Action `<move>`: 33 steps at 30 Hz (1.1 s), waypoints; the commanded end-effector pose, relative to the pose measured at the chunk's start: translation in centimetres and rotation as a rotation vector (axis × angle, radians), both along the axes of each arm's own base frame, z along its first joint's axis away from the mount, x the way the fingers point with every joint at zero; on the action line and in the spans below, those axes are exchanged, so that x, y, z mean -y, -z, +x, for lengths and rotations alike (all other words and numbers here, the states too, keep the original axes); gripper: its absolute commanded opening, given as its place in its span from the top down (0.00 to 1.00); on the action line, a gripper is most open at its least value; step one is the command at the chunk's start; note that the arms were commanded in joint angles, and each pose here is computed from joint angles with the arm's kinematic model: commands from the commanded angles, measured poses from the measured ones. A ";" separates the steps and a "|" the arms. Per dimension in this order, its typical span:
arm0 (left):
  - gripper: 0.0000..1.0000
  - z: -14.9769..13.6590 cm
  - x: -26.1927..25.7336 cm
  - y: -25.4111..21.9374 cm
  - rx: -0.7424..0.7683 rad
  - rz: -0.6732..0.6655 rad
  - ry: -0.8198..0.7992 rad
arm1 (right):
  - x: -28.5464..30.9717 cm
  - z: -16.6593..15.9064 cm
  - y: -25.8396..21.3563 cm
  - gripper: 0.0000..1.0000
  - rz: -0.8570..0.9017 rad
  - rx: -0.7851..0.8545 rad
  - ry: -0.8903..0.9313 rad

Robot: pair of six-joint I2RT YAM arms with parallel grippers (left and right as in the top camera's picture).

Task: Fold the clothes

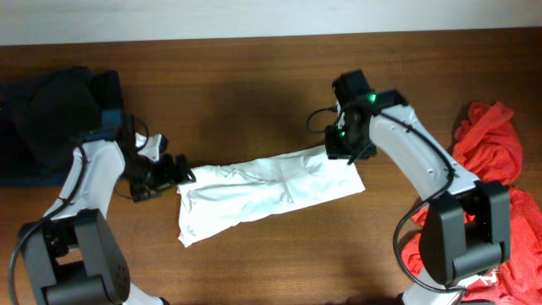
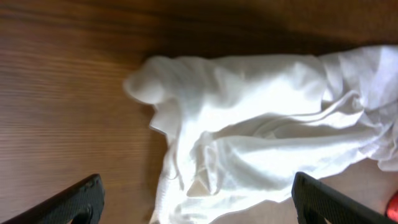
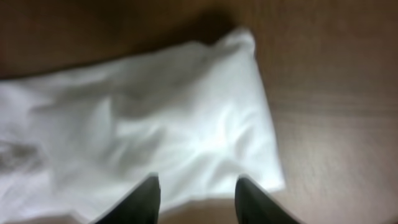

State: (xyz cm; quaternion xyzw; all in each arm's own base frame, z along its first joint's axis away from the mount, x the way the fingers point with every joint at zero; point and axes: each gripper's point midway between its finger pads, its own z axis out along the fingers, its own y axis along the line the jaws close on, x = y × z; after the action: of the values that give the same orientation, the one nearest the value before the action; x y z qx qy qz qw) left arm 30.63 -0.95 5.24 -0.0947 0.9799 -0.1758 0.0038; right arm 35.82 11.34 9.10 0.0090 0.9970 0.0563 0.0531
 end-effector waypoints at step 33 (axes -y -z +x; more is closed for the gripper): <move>1.00 3.0 14.3 -6.8 0.006 0.294 0.405 | 13.5 -2.6 -5.4 0.59 -0.163 -0.146 0.203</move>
State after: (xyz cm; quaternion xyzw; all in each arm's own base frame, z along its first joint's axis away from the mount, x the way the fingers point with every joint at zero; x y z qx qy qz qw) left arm 29.97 -18.36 8.30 0.1408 0.9860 -0.0579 -0.0676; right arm 33.02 -1.81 13.85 0.1139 0.9928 -0.0265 -0.0243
